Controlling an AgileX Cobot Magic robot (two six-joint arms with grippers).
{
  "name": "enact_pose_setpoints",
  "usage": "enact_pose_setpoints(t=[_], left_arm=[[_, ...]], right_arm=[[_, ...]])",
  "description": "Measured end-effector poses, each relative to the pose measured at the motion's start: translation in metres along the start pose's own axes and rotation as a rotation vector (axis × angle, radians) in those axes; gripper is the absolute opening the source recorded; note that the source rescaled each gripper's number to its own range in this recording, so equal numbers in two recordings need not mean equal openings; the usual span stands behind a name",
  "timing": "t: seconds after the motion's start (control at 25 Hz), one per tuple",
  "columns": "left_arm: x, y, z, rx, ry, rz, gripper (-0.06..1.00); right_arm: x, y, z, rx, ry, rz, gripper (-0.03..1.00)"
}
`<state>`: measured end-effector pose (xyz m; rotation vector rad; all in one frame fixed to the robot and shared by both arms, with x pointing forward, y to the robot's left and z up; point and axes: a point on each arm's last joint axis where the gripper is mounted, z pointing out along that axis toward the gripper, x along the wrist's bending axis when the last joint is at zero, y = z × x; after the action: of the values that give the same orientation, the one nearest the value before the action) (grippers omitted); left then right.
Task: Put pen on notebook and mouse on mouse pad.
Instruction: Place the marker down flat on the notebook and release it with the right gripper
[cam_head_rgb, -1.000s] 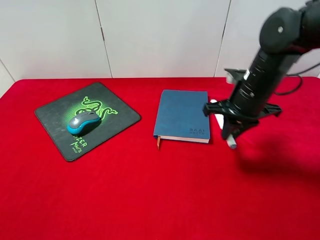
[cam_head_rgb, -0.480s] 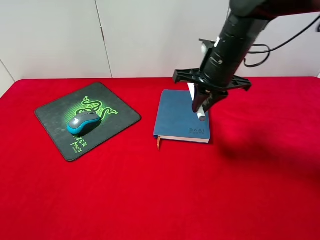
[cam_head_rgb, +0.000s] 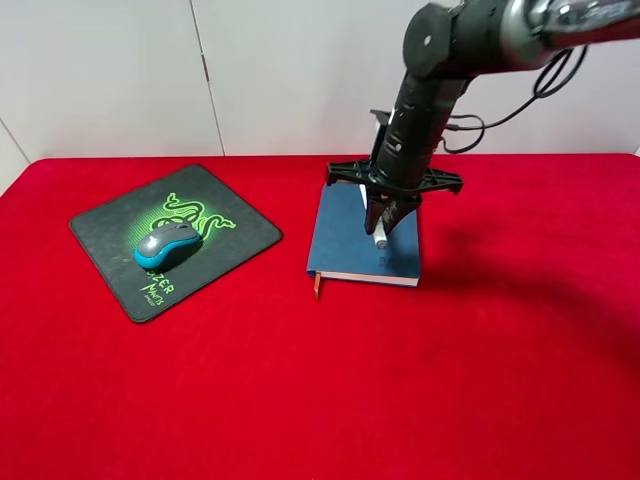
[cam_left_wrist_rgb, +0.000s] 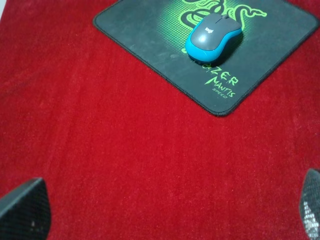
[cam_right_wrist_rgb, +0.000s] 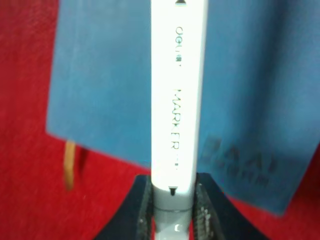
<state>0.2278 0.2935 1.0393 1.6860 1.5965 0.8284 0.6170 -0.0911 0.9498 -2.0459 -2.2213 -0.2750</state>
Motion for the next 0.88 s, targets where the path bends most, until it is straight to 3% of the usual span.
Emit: enact_pose_setpoints(t=[0.4,0.88], left_arm=[[0.000,0.000,0.000,0.000,0.000,0.000,1.00],[0.000,0.000,0.000,0.000,0.000,0.000,1.00]], right_arm=[[-0.007,0.016,0.024,-0.009,-0.094,-0.046,0.00],[-0.006,0.016,0.025,-0.004,-0.090,-0.046,0.00]])
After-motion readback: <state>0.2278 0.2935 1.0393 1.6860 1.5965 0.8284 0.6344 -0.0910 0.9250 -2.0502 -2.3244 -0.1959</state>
